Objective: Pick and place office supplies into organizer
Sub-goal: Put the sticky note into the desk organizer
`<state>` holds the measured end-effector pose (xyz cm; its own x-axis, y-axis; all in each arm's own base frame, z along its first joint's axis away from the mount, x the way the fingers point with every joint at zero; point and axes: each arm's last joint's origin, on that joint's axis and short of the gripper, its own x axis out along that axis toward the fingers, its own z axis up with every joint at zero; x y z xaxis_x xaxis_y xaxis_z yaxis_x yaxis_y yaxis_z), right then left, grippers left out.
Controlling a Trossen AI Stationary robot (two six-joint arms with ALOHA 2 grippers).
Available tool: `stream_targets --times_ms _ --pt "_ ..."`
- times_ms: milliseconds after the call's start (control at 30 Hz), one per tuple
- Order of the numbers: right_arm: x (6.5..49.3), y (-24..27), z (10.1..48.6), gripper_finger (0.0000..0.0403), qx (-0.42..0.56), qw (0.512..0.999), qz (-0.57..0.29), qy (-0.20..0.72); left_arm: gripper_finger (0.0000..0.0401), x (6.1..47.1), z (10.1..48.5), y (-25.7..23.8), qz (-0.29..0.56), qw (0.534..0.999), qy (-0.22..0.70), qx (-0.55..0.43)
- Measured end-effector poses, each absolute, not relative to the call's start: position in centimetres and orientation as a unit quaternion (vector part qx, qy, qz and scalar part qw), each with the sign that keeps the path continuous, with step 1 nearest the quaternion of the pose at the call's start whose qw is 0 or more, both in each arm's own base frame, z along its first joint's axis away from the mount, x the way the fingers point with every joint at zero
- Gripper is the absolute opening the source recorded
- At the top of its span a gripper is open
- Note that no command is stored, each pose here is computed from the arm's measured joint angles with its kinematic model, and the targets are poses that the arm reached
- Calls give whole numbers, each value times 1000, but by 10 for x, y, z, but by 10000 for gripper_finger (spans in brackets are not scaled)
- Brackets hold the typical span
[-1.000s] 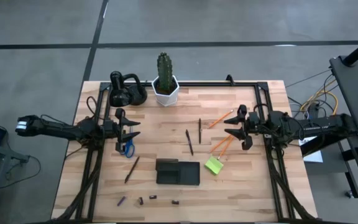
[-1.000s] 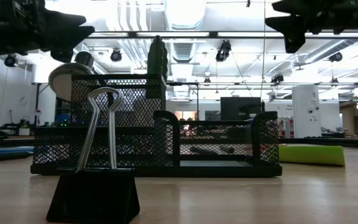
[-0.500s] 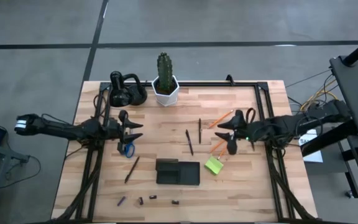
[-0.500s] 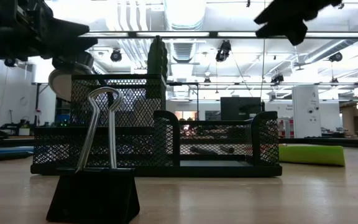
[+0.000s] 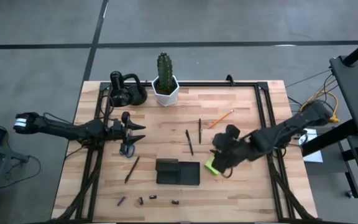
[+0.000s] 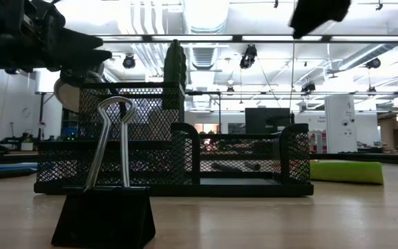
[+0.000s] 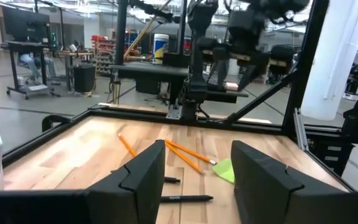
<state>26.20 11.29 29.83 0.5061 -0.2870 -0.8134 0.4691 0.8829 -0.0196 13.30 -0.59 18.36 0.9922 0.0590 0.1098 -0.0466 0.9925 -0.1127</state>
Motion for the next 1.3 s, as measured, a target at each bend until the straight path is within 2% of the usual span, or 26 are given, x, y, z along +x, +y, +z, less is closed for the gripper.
stream_targets --times_ms 200,500,800,1100,1300 --pt "278 135 272 171 75 787 -301 533 170 134 182 -6 27 997 -50 -56" --pt "302 155 220 171 111 706 -318 623 170 136 179 -6 27 997 -38 -67" --pt "313 162 211 171 150 693 -338 619 170 136 180 -6 27 997 -41 -66" --pt "325 172 208 171 220 707 -298 602 170 136 180 -6 27 997 -41 -66" --pt "331 177 188 171 203 700 -291 620 169 135 180 -6 27 997 -41 -66"
